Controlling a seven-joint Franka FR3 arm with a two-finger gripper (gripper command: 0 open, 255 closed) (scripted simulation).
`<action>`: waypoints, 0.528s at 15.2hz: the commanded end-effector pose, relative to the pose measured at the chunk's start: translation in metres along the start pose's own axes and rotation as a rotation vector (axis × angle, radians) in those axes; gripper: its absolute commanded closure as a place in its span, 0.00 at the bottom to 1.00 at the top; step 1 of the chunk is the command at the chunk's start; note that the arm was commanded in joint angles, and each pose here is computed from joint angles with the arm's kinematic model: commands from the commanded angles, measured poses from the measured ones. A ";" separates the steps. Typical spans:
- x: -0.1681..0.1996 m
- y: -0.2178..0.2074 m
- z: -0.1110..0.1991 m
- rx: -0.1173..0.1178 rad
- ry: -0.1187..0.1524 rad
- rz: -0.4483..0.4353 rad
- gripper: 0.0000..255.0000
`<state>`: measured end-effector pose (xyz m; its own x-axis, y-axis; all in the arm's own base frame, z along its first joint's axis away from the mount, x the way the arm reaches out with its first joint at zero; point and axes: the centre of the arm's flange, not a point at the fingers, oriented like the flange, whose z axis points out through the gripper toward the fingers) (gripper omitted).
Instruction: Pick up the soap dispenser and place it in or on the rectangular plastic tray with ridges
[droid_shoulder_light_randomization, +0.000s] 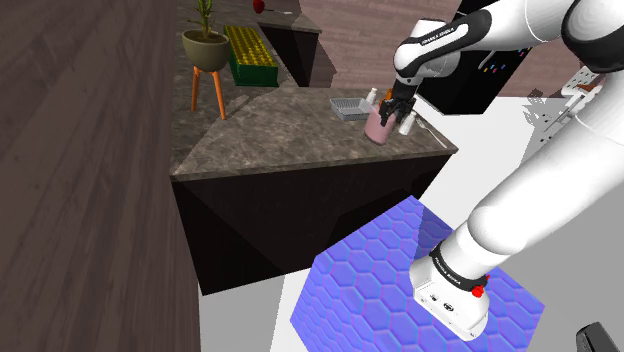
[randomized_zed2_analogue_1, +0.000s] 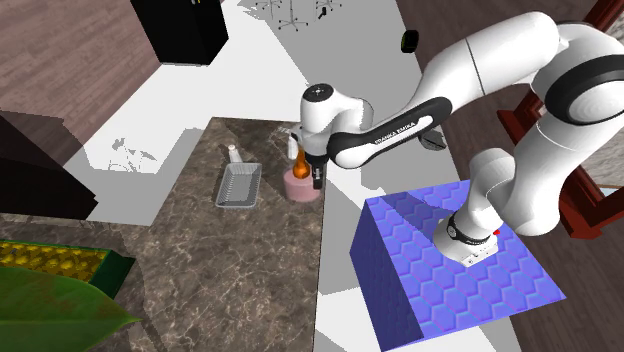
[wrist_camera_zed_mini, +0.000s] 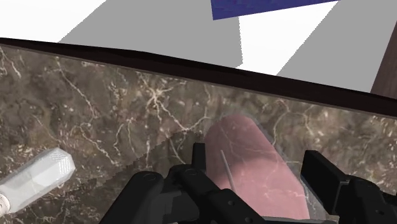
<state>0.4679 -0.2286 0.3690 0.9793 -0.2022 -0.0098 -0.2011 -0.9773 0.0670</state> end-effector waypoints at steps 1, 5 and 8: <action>-0.001 -0.001 -0.011 0.000 0.000 0.000 1.00; -0.001 0.001 -0.032 0.000 0.000 0.000 1.00; -0.001 0.002 -0.048 0.000 0.000 0.000 1.00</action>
<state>0.4676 -0.2273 0.4117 0.9792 -0.2025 -0.0097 -0.2014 -0.9772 0.0671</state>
